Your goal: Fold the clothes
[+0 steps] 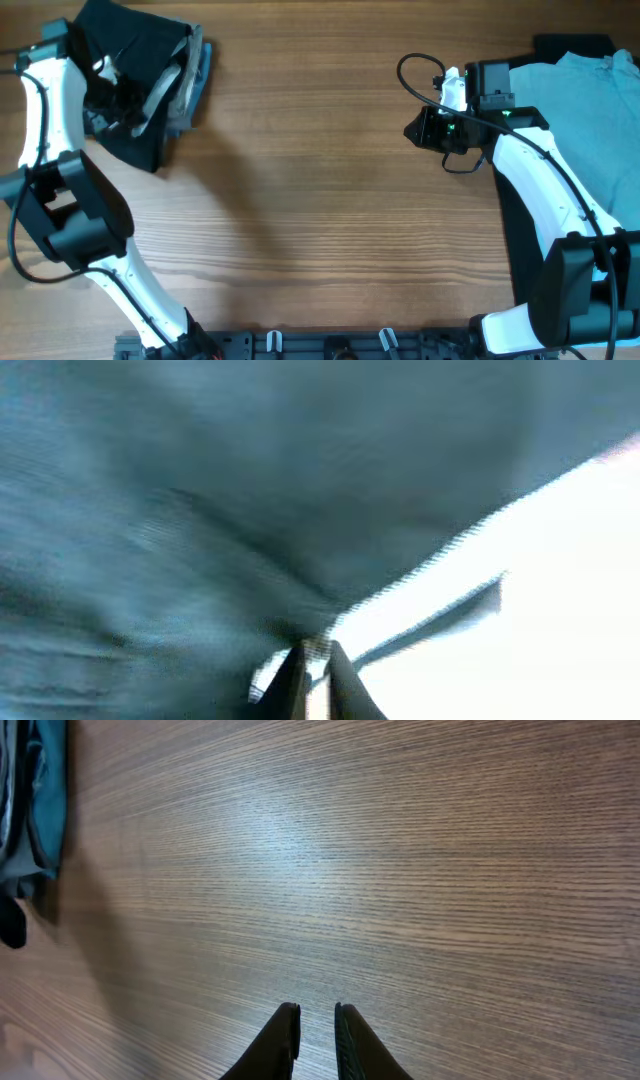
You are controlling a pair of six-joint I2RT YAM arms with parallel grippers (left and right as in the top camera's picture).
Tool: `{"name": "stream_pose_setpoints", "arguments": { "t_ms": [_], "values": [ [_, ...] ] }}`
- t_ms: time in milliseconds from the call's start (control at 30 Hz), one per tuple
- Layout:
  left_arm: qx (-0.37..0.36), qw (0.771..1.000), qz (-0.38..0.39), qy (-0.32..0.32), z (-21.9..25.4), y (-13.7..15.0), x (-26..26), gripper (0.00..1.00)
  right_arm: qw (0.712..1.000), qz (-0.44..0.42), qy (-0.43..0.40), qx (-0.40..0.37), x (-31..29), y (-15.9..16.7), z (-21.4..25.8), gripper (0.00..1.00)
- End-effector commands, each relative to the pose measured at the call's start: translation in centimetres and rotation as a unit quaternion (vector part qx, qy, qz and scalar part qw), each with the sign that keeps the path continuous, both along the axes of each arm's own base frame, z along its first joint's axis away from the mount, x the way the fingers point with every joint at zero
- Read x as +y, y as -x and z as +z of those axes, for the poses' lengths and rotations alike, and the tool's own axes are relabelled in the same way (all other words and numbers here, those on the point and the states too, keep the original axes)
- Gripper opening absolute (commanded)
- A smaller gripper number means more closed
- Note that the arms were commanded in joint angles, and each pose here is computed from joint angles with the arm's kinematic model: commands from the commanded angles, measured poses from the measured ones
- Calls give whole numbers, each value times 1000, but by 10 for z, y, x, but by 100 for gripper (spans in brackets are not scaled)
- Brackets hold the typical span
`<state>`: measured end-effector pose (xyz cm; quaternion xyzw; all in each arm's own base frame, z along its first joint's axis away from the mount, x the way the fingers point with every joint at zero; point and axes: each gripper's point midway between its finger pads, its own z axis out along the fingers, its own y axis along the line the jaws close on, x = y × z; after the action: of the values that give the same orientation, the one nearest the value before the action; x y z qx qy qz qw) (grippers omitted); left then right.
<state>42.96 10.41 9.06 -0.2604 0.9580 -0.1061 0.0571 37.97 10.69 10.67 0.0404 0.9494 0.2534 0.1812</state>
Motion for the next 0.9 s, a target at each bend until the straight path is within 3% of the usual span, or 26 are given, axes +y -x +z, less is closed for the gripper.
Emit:
{"name": "stream_pose_setpoints", "arguments": {
  "t_ms": [0,133,233,333,400,433,467,533,633,733,767,800,833,867],
  "values": [
    [-141,989,-22,-30,100,-27,-7,19,1000,0,-10,2,4,2,3,17],
    [-231,971,-29,-60,130,-61,-2,8,1000,-1,-10,1,4,1,3,17],
    [-238,967,-41,-80,97,-94,-7,7,1000,0,-10,3,4,2,3,17],
    [-194,975,-63,-83,28,-113,-20,24,1000,4,-12,14,5,9,2,17],
    [-166,980,-78,-75,-1,-112,-30,38,1000,16,-8,7,4,11,6,17],
    [-152,982,-84,-71,-11,-110,-35,52,1000,25,-4,-6,4,12,13,15],
    [-146,983,-88,-69,-13,-107,-39,57,1000,25,-5,-18,4,13,22,12],
    [-157,980,-97,-73,7,-107,-43,70,998,24,-6,-59,4,13,49,10],
    [-205,968,-113,-92,93,-93,-45,73,988,29,3,-152,0,23,107,9],
    [-263,948,-137,-118,190,-54,-54,75,966,27,24,-257,-9,46,170,10],
    [-283,938,-151,-130,218,-35,-59,75,956,33,28,-292,-9,57,190,13],
    [-295,931,-163,-138,240,-15,-65,75,946,37,31,-321,-10,67,207,22],
    [-303,926,-172,-143,257,5,-71,79,937,35,30,-345,-11,78,222,44],
    [-307,925,-173,-143,272,28,-76,100,929,34,29,-368,-12,89,236,71]
  ]
}}
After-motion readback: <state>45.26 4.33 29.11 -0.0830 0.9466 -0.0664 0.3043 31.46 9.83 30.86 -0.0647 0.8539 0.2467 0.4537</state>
